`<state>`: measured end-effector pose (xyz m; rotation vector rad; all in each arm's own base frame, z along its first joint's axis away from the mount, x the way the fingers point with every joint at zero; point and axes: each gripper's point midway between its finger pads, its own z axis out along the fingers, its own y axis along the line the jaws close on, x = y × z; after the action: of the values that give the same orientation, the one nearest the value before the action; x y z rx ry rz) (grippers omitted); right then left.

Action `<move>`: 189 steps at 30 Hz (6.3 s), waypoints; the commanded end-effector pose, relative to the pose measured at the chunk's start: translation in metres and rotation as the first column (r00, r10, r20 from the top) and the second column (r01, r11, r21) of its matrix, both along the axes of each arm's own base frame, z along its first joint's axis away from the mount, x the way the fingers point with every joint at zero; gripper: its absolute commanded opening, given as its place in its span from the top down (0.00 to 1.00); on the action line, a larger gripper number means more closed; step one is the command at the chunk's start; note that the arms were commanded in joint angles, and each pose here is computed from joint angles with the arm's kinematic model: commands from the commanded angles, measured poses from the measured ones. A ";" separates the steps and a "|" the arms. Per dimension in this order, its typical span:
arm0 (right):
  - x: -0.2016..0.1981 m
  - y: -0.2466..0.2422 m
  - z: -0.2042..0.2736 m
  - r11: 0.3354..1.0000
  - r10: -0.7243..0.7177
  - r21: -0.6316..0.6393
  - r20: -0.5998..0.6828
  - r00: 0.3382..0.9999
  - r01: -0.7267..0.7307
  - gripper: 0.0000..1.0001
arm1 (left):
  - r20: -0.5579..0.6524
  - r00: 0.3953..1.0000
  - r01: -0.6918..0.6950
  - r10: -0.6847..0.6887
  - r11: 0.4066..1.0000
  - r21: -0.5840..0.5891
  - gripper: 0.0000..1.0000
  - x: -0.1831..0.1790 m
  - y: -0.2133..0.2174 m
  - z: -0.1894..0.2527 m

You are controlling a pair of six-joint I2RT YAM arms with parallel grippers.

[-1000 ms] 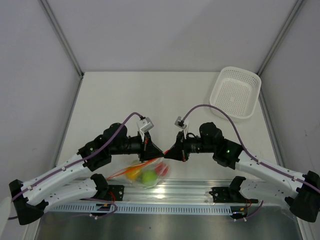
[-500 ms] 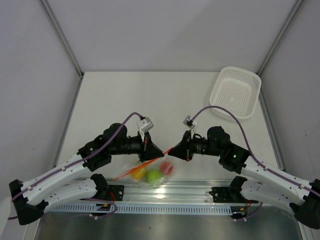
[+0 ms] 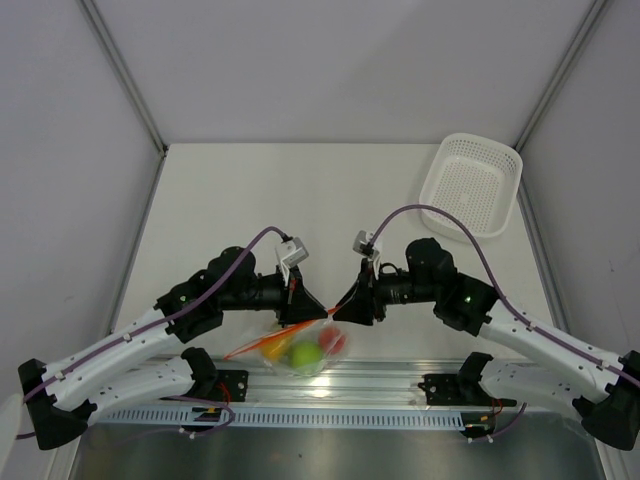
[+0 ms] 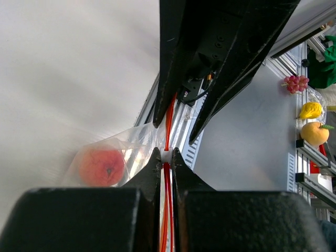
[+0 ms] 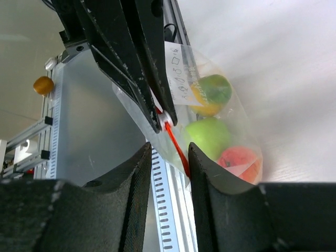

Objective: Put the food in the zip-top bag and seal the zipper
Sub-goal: Zip the zipper food storage bag at the center of the board, then place the zipper food storage bag at the center of the board, then reset both arms

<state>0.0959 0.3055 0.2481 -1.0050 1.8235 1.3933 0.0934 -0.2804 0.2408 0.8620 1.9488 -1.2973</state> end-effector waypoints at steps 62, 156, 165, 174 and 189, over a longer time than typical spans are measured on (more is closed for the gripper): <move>0.075 -0.064 -0.021 0.899 -0.409 -0.126 0.097 0.907 0.419 1.00 | -0.016 0.867 -0.497 0.497 0.868 0.024 0.87 0.002 0.121 0.002; 0.394 -0.059 -0.196 0.403 -0.888 -0.591 -0.066 0.455 0.699 1.00 | -0.191 0.862 -0.492 0.470 0.866 -0.090 0.00 -0.030 0.136 0.001; 0.403 -0.076 -0.201 0.375 -0.893 -0.607 -0.034 0.449 0.701 0.86 | -0.183 0.867 -0.483 0.464 0.872 -0.077 0.01 -0.026 0.129 -0.004; 0.412 -0.094 -0.146 0.335 -0.891 -0.532 0.091 0.446 0.778 0.28 | -0.170 0.881 -0.456 0.442 0.888 -0.051 0.00 -0.019 0.114 -0.008; 0.286 -0.111 -0.084 0.358 -0.905 -0.399 0.073 0.418 0.844 0.01 | -0.131 0.872 -0.472 0.472 0.881 0.033 0.01 0.006 0.092 -0.020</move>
<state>0.4079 0.1958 0.1886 0.0726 2.2142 0.4219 0.0893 -0.1798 0.2189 0.2514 2.1134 -1.0963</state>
